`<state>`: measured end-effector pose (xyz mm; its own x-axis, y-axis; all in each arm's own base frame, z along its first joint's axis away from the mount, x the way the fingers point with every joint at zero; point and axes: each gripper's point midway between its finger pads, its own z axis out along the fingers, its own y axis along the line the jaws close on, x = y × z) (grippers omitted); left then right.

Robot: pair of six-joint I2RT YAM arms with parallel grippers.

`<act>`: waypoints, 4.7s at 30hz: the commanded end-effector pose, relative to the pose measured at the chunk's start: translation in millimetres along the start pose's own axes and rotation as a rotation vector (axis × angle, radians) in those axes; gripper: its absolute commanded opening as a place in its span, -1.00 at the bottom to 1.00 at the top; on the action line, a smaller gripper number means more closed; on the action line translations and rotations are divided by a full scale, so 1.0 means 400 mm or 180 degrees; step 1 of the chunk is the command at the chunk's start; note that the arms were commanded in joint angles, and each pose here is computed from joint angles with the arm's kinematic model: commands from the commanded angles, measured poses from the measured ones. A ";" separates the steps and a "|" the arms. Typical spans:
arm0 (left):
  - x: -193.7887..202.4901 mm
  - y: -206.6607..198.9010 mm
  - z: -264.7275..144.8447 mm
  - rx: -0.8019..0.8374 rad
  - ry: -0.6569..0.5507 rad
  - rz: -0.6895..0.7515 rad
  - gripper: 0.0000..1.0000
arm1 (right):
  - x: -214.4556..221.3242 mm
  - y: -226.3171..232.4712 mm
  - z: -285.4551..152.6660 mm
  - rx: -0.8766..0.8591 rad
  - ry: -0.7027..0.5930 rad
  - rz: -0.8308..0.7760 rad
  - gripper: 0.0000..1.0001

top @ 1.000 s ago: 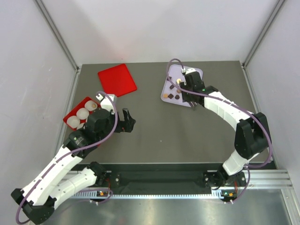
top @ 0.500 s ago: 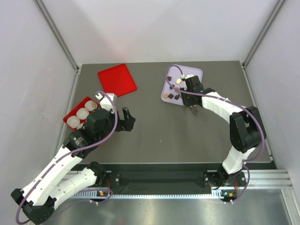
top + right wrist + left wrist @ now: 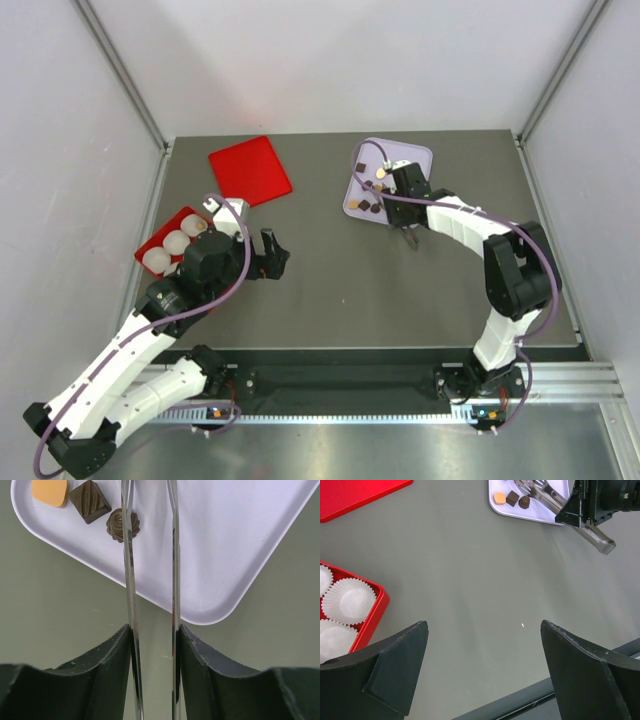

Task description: Pack the chocolate

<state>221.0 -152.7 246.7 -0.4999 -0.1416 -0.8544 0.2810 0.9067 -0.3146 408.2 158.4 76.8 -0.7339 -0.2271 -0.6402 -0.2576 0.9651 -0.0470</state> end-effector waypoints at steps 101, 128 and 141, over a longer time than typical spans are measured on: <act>-0.361 -0.079 -0.369 0.0578 -0.1390 -0.0226 0.98 | -0.113 1.263 -0.163 -0.2638 -0.1146 -0.0573 -0.25; -0.367 -0.089 -0.375 0.0630 -0.1369 -0.0228 0.98 | -0.197 1.222 -0.209 -0.2511 -0.1513 -0.0611 -0.24; -0.414 -0.108 -0.449 0.0807 -0.1548 -0.0383 0.98 | -0.312 1.101 -0.292 -0.2529 -0.1902 -0.0265 -0.29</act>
<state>148.3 -94.9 465.9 -0.1263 -0.4332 -0.8924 0.4404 0.7816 -0.4418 296.2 603.1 122.3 -0.4067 -0.1873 -0.8942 -0.7942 0.5562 0.2447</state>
